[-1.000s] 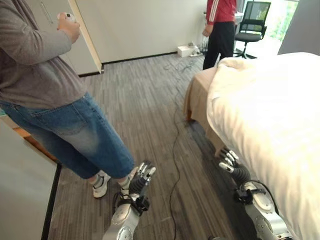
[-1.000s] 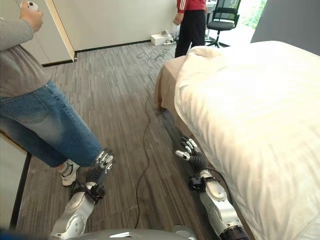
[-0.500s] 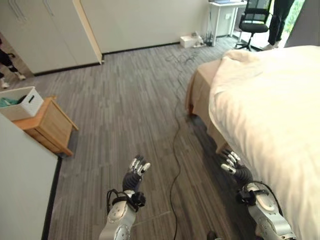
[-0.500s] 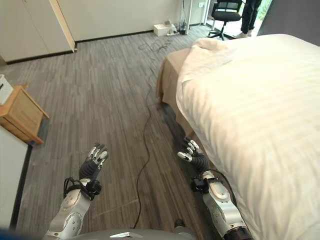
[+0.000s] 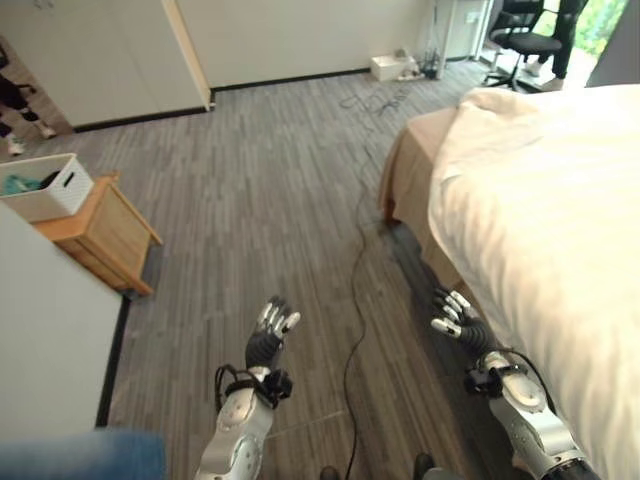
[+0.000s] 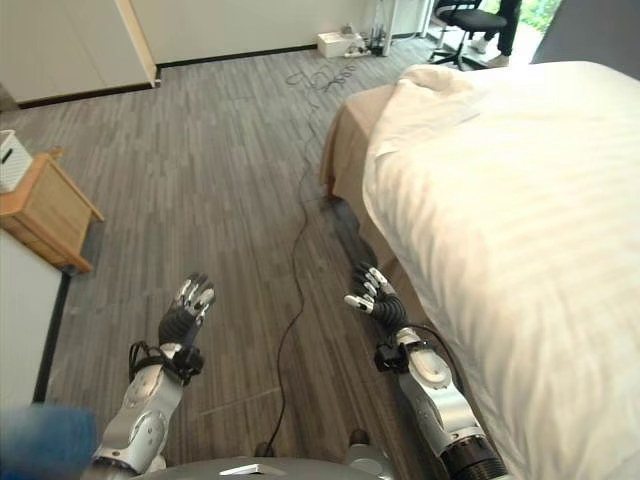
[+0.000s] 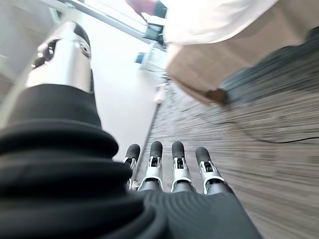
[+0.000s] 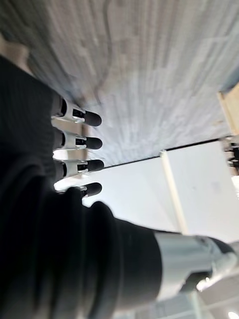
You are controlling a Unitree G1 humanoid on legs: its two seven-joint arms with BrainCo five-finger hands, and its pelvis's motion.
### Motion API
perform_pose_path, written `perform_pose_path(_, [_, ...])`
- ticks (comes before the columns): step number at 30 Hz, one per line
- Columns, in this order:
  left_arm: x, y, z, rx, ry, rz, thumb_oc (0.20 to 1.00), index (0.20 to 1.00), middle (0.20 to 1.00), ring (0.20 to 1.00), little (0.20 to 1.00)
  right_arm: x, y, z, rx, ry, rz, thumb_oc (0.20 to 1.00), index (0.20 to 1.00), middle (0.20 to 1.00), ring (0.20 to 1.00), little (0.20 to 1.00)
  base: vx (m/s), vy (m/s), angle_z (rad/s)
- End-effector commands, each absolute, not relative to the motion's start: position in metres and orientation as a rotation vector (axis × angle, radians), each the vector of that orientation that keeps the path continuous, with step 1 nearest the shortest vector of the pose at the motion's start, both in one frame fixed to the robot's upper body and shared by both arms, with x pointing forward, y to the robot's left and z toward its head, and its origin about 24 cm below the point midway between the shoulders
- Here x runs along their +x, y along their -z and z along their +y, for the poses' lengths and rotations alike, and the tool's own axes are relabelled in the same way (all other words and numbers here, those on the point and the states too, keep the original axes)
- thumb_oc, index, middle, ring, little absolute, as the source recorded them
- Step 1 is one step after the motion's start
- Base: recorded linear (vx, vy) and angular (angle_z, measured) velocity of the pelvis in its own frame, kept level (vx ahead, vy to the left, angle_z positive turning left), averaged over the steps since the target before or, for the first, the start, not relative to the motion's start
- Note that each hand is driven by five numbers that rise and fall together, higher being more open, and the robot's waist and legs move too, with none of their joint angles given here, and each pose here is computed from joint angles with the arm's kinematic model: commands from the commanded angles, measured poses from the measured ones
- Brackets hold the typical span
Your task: Making the bed.
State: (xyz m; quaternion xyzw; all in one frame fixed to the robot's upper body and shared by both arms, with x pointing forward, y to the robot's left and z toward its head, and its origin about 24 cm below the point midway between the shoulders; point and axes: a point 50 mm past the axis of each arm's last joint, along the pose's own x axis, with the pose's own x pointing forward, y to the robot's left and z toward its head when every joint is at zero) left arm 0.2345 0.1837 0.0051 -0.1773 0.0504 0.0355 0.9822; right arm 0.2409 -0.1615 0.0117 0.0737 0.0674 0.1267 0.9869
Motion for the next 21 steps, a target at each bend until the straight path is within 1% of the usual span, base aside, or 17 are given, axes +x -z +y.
perform_pose_path(1, [0.254,-0.043,0.193,-0.264,-0.055,-0.088,1.0,1.0,1.0,1.0,1.0,0.248,-0.032,-0.133,0.227,-0.35,0.019,1.0,1.0,1.0,1.0,1.0,0.13,0.096,0.36])
perform_pose_path(5, [0.266,-0.056,0.181,-0.254,0.016,-0.14,1.0,1.0,1.0,1.0,1.0,0.247,-0.036,-0.127,0.213,-0.427,0.016,1.0,1.0,1.0,1.0,1.0,0.32,0.027,0.61])
perform_pose_path(7, [0.271,-0.059,0.174,-0.257,0.042,-0.15,1.0,1.0,1.0,1.0,1.0,0.245,-0.036,-0.128,0.22,-0.427,0.016,1.0,1.0,1.0,1.0,1.0,0.41,-0.027,0.37])
perform_pose_path(10, [0.274,-0.06,0.17,-0.252,0.061,-0.146,1.0,1.0,1.0,1.0,1.0,0.245,-0.036,-0.13,0.225,-0.409,0.013,1.0,1.0,1.0,1.0,1.0,0.31,-0.02,0.85])
perform_pose_path(13, [0.27,-0.055,0.166,-0.258,0.081,-0.13,1.0,1.0,1.0,1.0,1.0,0.24,-0.033,-0.137,0.217,-0.385,0.027,1.0,1.0,1.0,1.0,1.0,0.37,-0.065,0.77])
perform_pose_path(17, [0.268,-0.051,0.163,-0.28,0.091,-0.11,1.0,1.0,1.0,1.0,1.0,0.241,-0.032,-0.145,0.175,-0.368,0.031,1.0,1.0,1.0,1.0,1.0,0.46,-0.065,-0.03])
perform_pose_path(21, [0.268,-0.05,0.16,-0.309,0.114,-0.096,1.0,1.0,1.0,1.0,1.0,0.244,-0.037,-0.156,0.227,-0.312,0.01,1.0,1.0,1.0,1.0,1.0,0.38,-0.142,0.23])
